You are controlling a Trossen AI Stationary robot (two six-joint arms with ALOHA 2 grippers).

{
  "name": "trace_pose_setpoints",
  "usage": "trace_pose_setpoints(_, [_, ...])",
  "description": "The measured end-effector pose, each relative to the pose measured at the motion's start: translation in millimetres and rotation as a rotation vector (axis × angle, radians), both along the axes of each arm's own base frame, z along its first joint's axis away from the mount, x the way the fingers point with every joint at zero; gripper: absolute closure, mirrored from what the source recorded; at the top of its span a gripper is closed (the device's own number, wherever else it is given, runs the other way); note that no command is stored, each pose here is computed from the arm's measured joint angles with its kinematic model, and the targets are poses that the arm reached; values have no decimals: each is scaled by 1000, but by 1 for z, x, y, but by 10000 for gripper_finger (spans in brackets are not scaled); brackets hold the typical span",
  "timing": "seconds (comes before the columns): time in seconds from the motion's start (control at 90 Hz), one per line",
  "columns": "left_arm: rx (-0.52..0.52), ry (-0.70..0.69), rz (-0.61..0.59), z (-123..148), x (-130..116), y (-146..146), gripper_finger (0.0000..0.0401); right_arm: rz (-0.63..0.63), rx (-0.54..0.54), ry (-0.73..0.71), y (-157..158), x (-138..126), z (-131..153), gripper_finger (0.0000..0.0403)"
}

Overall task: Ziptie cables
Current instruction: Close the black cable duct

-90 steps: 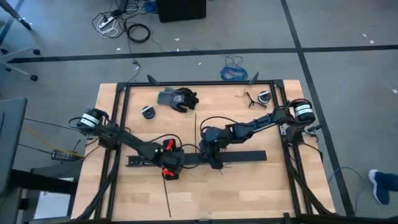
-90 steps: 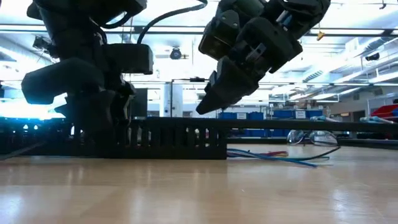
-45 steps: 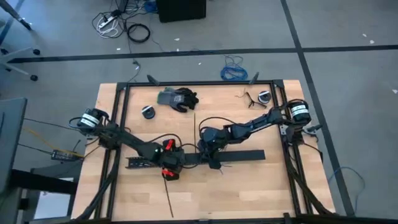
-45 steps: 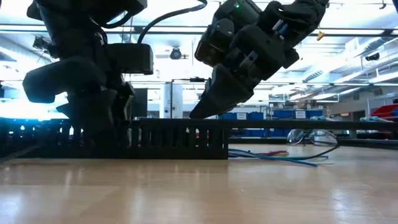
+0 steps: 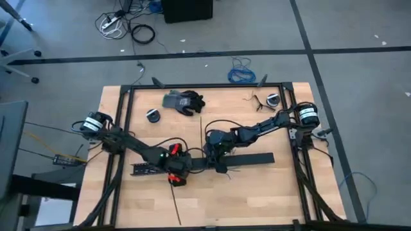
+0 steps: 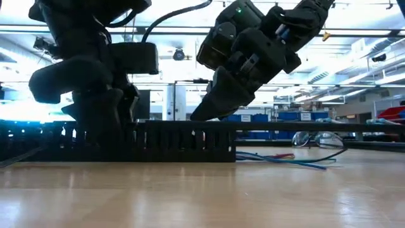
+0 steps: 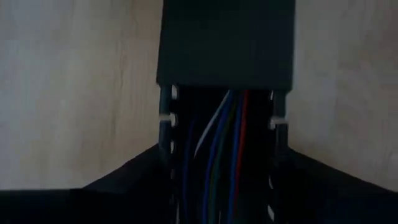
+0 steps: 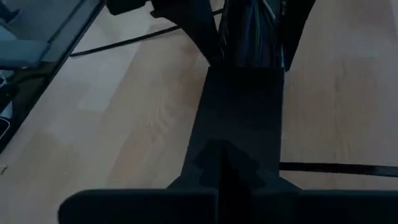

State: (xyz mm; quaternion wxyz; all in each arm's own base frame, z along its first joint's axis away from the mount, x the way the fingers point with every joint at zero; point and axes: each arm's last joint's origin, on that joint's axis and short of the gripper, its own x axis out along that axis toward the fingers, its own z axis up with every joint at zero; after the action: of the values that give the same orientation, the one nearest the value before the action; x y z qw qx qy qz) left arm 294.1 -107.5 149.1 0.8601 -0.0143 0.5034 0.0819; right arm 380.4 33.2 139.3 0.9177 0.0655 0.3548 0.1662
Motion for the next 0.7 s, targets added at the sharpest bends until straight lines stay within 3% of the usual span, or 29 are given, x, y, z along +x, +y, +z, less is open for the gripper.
trace_pose_setpoints(0.167, [-16, -22, -7, 2, 2, -1, 112, -3, -1, 9, 0, 0, -1, 403])
trace_pose_setpoints(0.333, [-28, -10, -18, 2, 2, -1, 109, -3, -2, 16, 0, -1, -1, 403])
trace_pose_setpoints(0.7, [-25, 0, -23, 1, 3, 4, 157, -4, -1, 17, -1, -1, -2, 403])
